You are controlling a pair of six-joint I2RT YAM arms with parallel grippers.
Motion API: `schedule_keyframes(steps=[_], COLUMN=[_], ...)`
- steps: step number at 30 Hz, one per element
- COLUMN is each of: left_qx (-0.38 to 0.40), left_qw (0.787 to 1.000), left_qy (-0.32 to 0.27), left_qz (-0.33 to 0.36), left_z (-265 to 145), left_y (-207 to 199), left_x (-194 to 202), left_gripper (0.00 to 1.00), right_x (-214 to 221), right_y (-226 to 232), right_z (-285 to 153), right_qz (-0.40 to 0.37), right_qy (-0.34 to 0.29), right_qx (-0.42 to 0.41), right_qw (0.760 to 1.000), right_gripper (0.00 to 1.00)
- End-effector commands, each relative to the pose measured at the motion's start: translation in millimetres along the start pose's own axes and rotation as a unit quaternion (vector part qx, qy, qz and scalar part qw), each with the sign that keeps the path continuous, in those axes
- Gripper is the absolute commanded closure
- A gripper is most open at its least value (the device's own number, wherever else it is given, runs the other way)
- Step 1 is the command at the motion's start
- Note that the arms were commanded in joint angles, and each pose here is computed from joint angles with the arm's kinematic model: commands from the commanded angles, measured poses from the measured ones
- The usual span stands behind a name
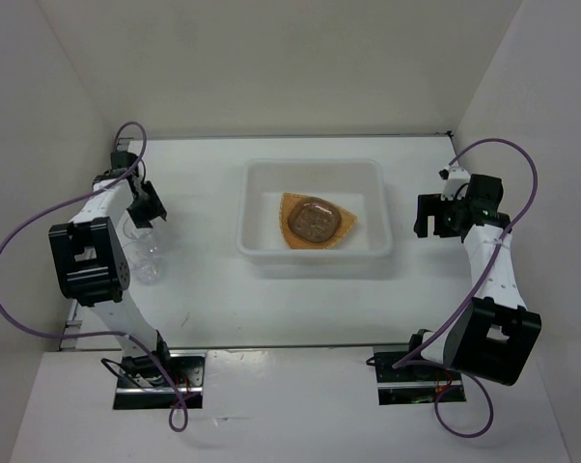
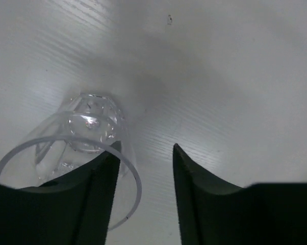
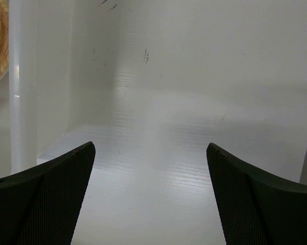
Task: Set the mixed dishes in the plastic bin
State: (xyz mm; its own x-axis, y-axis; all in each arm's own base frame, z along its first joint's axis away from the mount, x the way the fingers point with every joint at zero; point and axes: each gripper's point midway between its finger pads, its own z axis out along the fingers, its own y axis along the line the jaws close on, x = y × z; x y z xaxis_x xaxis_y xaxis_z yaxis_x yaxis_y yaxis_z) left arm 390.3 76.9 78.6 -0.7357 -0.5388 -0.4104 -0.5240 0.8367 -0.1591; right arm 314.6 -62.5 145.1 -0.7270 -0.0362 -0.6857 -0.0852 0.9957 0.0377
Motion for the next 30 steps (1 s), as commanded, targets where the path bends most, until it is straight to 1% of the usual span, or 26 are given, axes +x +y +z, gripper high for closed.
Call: schedule_keyframes(steps=[1, 2, 3, 5, 7, 8, 10, 12, 14, 15, 16, 17, 18, 19, 20, 21, 22, 23, 24, 25, 26, 27, 30], left_qx=[0.010, 0.003, -0.004, -0.002, 0.015, 0.028, 0.054, 0.107, 0.234, 0.286, 0.347, 0.419, 0.434, 0.444, 0.444, 0.449, 0.446, 0.426, 0.416, 0.399, 0.368, 0.356, 0.289], left_qw=[1.000, 1.000, 1.000, 0.998, 0.996, 0.992, 0.988, 0.976, 0.949, 0.934, 0.908, 0.886, 0.887, 0.881, 0.875, 0.868, 0.867, 0.876, 0.878, 0.885, 0.896, 0.896, 0.912], left_qy=[-0.007, -0.010, -0.027, -0.058, -0.089, -0.120, -0.135, -0.176, -0.204, -0.205, -0.234, -0.200, -0.142, -0.126, -0.142, -0.134, -0.137, -0.136, -0.117, -0.107, -0.114, -0.103, -0.096], left_qz=[0.016, 0.010, 0.010, -0.002, -0.018, -0.031, -0.047, -0.075, -0.063, -0.056, -0.021, 0.023, 0.070, 0.105, 0.132, 0.163, 0.173, 0.179, 0.206, 0.217, 0.223, 0.244, 0.274], left_z=[8.4, 8.6, 2.0, -13.5, -38.6, -58.5, -81.4, -119.8, -159.9, -172.6, -201.1, -221.6, -203.0, -208.7, -219.7, -224.4, -224.4, -213.2, -207.6, -195.1, -185.5, -184.1, -154.2], left_y=[-2.2, 0.0, 0.8, -1.2, -6.4, -14.0, -23.2, -45.6, -95.3, -119.4, -148.8, -180.2, -211.4, -230.6, -250.0, -270.9, -279.2, -285.0, -296.9, -302.9, -304.4, -314.4, -318.9], left_x=[-6.7, -7.8, -17.9, -40.5, -59.2, -77.3, -92.9, -118.2, -130.9, -131.9, -145.4, -131.3, -106.1, -96.5, -102.9, -81.1, -74.1, -70.3, -47.0, -37.0, -33.9, -13.5, 7.3], left_gripper=[0.51, 0.64, 0.85, 0.99, 1.00, 1.00, 1.00, 1.00, 1.00, 1.00, 1.00, 1.00, 1.00, 1.00, 1.00, 1.00, 1.00, 1.00, 1.00, 1.00, 1.00, 1.00, 1.00], right_x=[1.2, 1.2, 1.2, -2.6, -0.4, -0.4, -0.4, -0.4, -0.4, -0.4, -0.4, -0.9, -0.9, -0.9, -0.9, -1.4, -1.4, -1.4, -1.4, -1.4, -1.4, -1.4, -1.4], right_y=[0.1, 0.1, 0.1, -0.6, 0.1, 0.1, 0.1, 0.1, 0.1, 0.1, 0.1, 3.0, 3.0, 3.0, 3.0, 4.5, 4.5, 4.5, 4.5, 4.5, 4.5, 4.5, 4.5], right_z=[2.3, 2.3, 2.3, 1.0, 0.6, 0.6, 0.6, 0.6, 0.6, 0.6, 0.6, 1.2, 1.3, 1.3, 1.3, 1.3, 1.3, 1.3, 1.3, 1.3, 1.3, 1.3, 1.3], right_qz=[-0.005, -0.005, -0.005, -0.007, -0.005, -0.005, -0.005, -0.005, -0.005, -0.005, -0.005, -0.009, -0.009, -0.009, -0.009, -0.009, -0.009, -0.009, -0.009, -0.009, -0.009, -0.009, -0.009], right_qy=[-0.002, -0.002, -0.002, -0.006, -0.002, -0.002, -0.002, -0.002, -0.002, -0.002, -0.002, -0.002, -0.002, -0.002, -0.002, -0.003, -0.003, -0.003, -0.003, -0.003, -0.003, -0.003, -0.003], right_qx=[-0.007, -0.007, -0.007, -0.006, -0.007, -0.007, -0.007, -0.007, -0.007, -0.007, -0.007, -0.010, -0.010, -0.010, -0.010, -0.015, -0.015, -0.015, -0.015, -0.015, -0.015, -0.015, -0.015], right_qw=[1.000, 1.000, 1.000, 1.000, 1.000, 1.000, 1.000, 1.000, 1.000, 1.000, 1.000, 1.000, 1.000, 1.000, 1.000, 1.000, 1.000, 1.000, 1.000, 1.000, 1.000, 1.000, 1.000], right_gripper=[0.06, 0.06, 0.06, 0.06, 0.06, 0.06, 0.06, 0.06, 0.06, 0.06, 0.06, 0.06, 0.06, 0.06, 0.06, 0.06, 0.06, 0.06, 0.06, 0.06, 0.06, 0.06, 0.06])
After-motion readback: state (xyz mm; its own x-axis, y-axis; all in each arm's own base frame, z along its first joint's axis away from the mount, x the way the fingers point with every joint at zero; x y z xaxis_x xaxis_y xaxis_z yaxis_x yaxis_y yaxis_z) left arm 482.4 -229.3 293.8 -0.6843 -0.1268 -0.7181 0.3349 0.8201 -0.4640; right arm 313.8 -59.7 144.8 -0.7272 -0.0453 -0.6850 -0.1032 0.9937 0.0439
